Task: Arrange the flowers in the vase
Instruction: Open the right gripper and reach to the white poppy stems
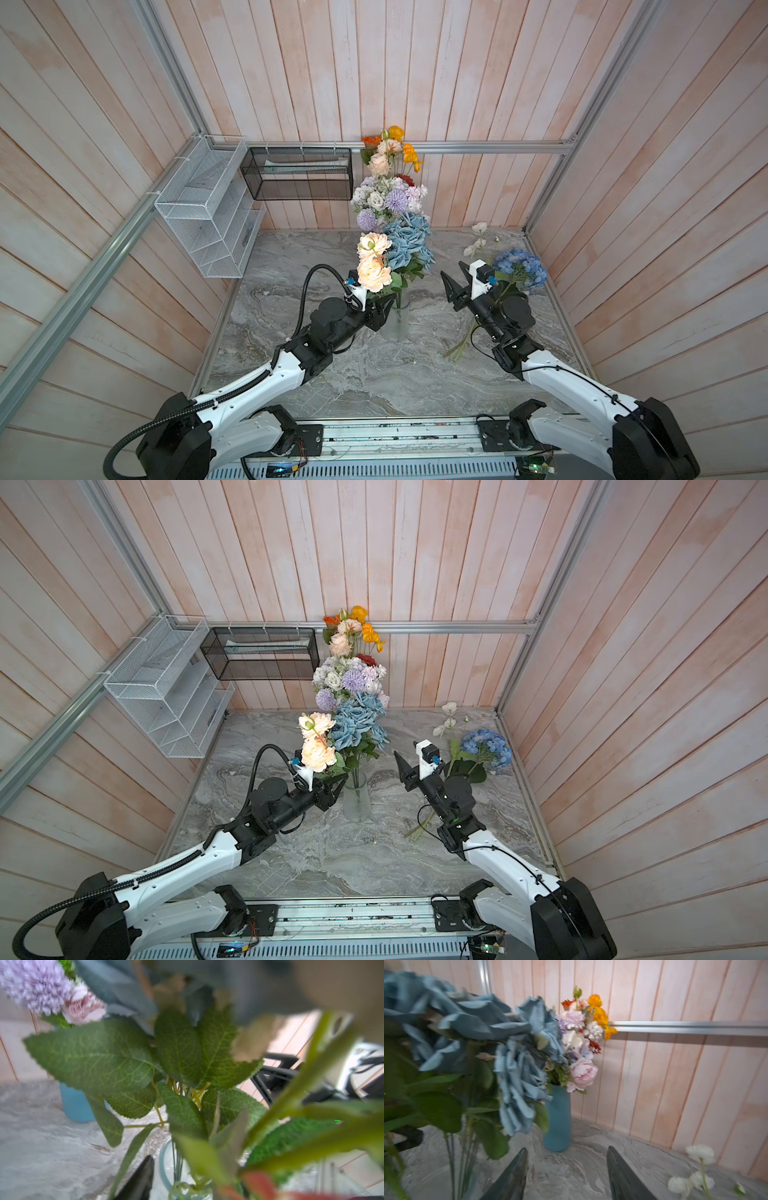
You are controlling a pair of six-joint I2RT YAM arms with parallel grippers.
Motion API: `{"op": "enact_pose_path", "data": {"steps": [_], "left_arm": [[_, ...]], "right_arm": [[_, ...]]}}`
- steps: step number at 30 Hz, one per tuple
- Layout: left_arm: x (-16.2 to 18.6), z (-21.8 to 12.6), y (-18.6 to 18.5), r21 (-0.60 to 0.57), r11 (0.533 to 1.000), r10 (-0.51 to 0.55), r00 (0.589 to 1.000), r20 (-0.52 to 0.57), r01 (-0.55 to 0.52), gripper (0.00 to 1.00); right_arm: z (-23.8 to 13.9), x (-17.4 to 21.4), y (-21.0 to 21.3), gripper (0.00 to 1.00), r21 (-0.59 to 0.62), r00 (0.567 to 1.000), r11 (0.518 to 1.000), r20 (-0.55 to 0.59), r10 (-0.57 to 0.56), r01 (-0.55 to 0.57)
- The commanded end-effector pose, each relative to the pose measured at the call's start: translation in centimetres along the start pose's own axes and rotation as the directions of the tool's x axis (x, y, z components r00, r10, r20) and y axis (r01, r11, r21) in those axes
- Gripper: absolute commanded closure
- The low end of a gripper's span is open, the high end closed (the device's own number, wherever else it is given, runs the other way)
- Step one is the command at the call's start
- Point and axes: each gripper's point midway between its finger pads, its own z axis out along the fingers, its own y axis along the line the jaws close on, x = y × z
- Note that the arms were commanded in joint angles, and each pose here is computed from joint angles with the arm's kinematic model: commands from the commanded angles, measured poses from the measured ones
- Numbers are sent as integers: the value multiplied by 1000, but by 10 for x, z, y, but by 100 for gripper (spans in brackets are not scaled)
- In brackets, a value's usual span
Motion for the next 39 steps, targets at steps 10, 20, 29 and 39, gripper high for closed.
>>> {"op": "enact_pose_path", "data": {"steps": [10, 20, 29, 39], "left_arm": [[-16, -18, -2, -5, 1000, -10, 997, 71, 10, 0], [5, -31, 15, -70, 997, -29, 998, 54, 33, 0], [2, -41, 26, -127, 991, -36, 995, 97, 48, 0], [0, -37, 33, -172, 984, -37, 994, 102, 54, 0]], "right_arm": [[-20, 57, -142, 42, 553, 910, 794, -145, 388, -251], [-37, 148, -169, 48, 679, 741, 703, -356, 569, -213], [-28, 200, -172, 56, 709, 622, 678, -446, 644, -194], [-26, 244, -169, 64, 738, 518, 644, -478, 709, -201]]}}
